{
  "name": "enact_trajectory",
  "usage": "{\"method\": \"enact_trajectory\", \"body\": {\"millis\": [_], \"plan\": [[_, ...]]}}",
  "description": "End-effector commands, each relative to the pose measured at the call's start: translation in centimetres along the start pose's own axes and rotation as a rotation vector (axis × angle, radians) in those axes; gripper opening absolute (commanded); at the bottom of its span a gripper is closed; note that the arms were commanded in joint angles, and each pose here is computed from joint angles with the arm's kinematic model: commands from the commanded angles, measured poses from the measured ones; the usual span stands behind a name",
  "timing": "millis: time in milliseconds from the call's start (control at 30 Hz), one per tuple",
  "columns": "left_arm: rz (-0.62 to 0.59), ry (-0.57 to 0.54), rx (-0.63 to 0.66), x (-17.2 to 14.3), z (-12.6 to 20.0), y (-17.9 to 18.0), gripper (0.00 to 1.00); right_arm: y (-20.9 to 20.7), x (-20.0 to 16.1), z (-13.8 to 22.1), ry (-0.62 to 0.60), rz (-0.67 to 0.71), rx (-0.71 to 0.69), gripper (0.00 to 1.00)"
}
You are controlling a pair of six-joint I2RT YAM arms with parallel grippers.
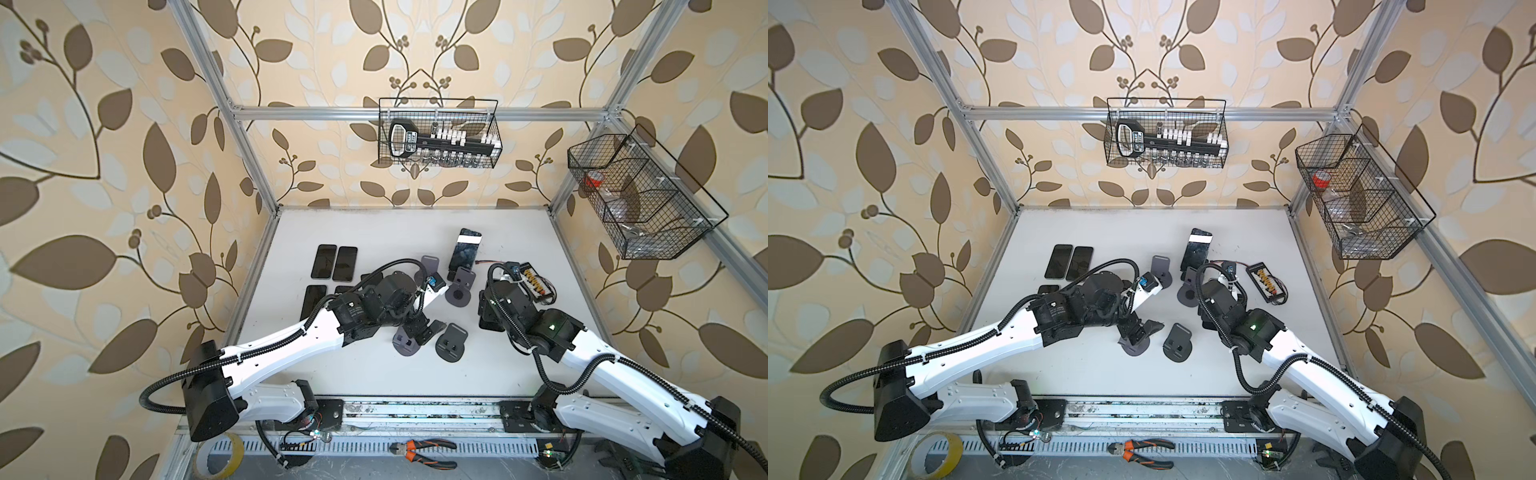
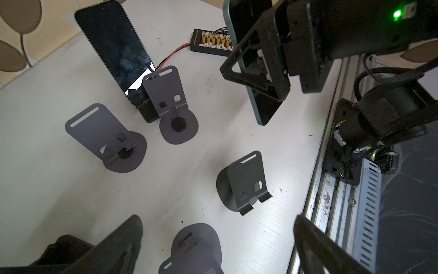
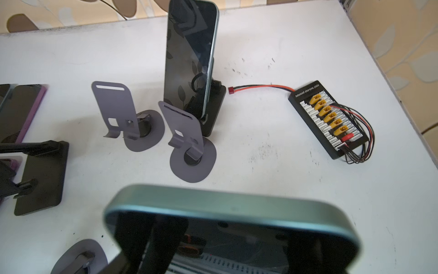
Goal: Remove the phone from the phone stand
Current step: Place the phone to the middle-right of the table.
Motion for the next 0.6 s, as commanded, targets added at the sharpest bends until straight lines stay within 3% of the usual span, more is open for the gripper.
{"method": "enact_trajectory", "body": {"millis": [0, 567], "plan": [[-0.033, -0.061, 0.021, 1.8, 1.3, -0.1, 0.99, -0.6, -0.1, -0.3, 0.025, -0.043, 0.014, 0.55], [-0.032, -0.048, 0.035, 1.8, 1.5, 0.0, 0.99, -0.6, -0.4, -3.9, 0.135, -0.008, 0.013, 0.55]]}}
Point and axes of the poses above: each gripper's point midway between its finger pads, its own z axis back along the fingers, its own y axis along the line the jaws close on, x = y × z, the point moved 7 cm from there along z, back along the fingers, and after that the axes turned 2 degrees about -z, right-handed, at the moved point
